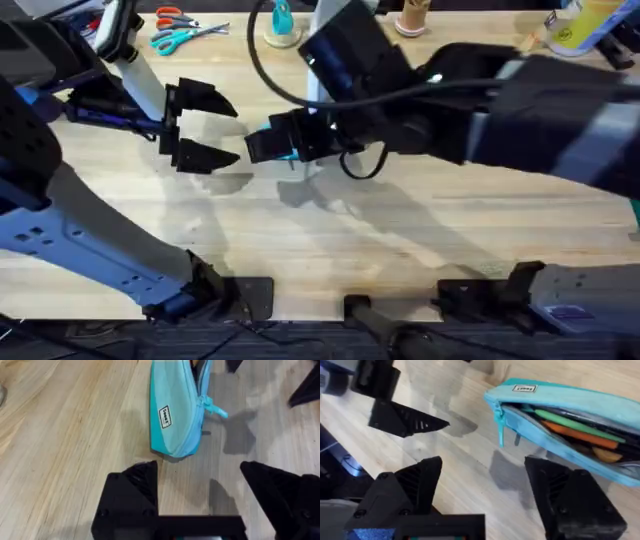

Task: Unzip the bag, pick up the pens from the table one at a time and place them inside, then zip the bag closed.

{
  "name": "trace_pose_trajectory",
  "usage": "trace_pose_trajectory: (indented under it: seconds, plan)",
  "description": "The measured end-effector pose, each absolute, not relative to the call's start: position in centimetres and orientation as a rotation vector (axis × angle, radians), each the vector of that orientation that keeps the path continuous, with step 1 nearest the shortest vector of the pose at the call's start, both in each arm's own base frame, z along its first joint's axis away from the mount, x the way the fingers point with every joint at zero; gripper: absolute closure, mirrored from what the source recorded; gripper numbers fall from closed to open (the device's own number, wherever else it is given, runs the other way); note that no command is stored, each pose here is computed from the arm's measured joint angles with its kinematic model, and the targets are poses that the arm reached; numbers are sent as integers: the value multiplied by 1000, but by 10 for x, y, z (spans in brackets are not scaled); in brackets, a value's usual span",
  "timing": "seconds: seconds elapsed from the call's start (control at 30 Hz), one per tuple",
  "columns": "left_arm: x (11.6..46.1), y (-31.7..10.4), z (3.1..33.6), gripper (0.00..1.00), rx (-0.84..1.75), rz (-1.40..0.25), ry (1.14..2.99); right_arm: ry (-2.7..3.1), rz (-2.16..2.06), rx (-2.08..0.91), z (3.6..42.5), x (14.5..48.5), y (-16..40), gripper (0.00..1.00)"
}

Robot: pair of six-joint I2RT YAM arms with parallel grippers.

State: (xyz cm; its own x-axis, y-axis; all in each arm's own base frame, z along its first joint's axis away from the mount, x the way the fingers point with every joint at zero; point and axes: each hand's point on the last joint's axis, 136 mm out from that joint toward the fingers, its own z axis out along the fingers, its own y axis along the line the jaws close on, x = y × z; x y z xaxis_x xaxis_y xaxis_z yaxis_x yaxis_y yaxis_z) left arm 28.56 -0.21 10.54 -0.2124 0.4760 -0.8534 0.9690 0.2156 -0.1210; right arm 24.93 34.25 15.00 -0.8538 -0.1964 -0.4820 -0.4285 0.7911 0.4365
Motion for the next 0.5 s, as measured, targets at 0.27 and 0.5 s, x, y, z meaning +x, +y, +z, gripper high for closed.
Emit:
trace_pose_trajectory:
  seconds: [0.27, 0.5]
  plan:
    - [286, -2, 105, 5, 1344, -906, 1800, 2547, 776, -467, 126, 266, 362, 5]
    - [286, -2, 105, 5, 1344, -906, 1800, 2554, 785, -433, 113, 273, 370, 4]
